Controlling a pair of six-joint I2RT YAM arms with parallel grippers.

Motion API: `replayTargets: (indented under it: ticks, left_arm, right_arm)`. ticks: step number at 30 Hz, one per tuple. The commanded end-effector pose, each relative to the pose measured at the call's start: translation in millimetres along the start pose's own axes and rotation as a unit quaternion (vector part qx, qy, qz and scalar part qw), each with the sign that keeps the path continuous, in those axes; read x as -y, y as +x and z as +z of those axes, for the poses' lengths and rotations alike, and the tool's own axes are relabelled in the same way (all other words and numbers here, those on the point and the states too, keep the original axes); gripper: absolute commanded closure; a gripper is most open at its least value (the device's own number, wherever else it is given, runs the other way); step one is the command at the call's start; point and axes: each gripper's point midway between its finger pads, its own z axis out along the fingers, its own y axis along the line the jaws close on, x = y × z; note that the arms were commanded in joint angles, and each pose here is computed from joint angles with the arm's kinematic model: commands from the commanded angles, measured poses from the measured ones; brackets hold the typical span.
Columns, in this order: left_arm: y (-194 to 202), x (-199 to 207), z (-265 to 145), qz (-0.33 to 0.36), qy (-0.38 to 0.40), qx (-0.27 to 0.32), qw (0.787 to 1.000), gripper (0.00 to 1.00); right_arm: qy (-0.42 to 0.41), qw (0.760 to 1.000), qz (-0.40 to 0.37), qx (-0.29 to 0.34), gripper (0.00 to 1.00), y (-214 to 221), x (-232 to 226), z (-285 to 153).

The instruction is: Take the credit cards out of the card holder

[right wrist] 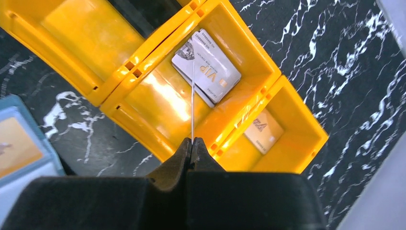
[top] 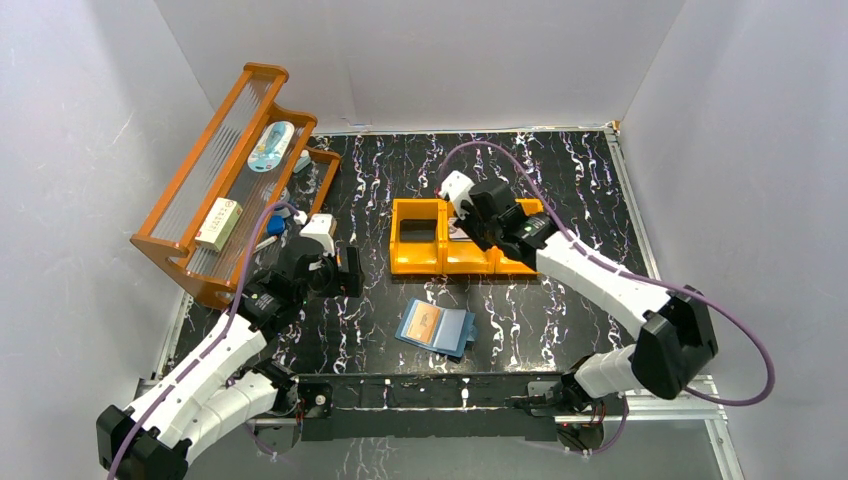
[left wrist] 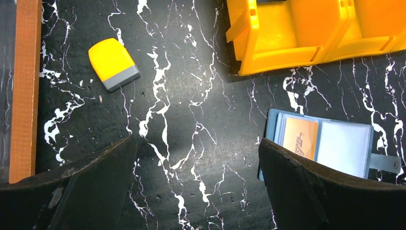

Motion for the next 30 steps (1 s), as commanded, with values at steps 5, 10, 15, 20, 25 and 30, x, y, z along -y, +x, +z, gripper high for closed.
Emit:
replayTargets:
  ticks: [5,10,15,20,25,30]
  left_arm:
    - [-6.6,6.7,-2.4,0.015,0.022,0.013,1.000,0.02]
    - [-8.7,7.3,-4.9,0.018,0.025,0.020,0.999,0.02]
    - [-10.4,7.7,-7.4,0.020,0.030,0.029,0.999,0.02]
    - [-9.4,8.8,-6.4,0.021,0.034,0.028,0.999,0.02]
    - [-8.4,10.3,-5.4,0.023,0.037,0.023,0.999,0.02]
    - [-6.8,11.3,-4.3,0.024,0.039,0.017,0.999,0.02]
  right_arm:
    - [0.020,0.986,-0.166,-0.007,1.00,-22.3,19.2,25.2]
    - [0.005,0.970,-0.243,-0.015,1.00,-17.9,17.7,47.8]
    - [0.003,0.961,-0.278,-0.006,1.00,-20.7,19.6,65.2]
    - [0.011,0.952,-0.307,-0.012,1.00,-22.0,29.4,81.9]
    - [0.015,0.944,-0.327,-0.025,1.00,-16.2,38.6,93.2]
    - [0.006,0.940,-0.340,-0.031,1.00,-9.8,43.4,105.9]
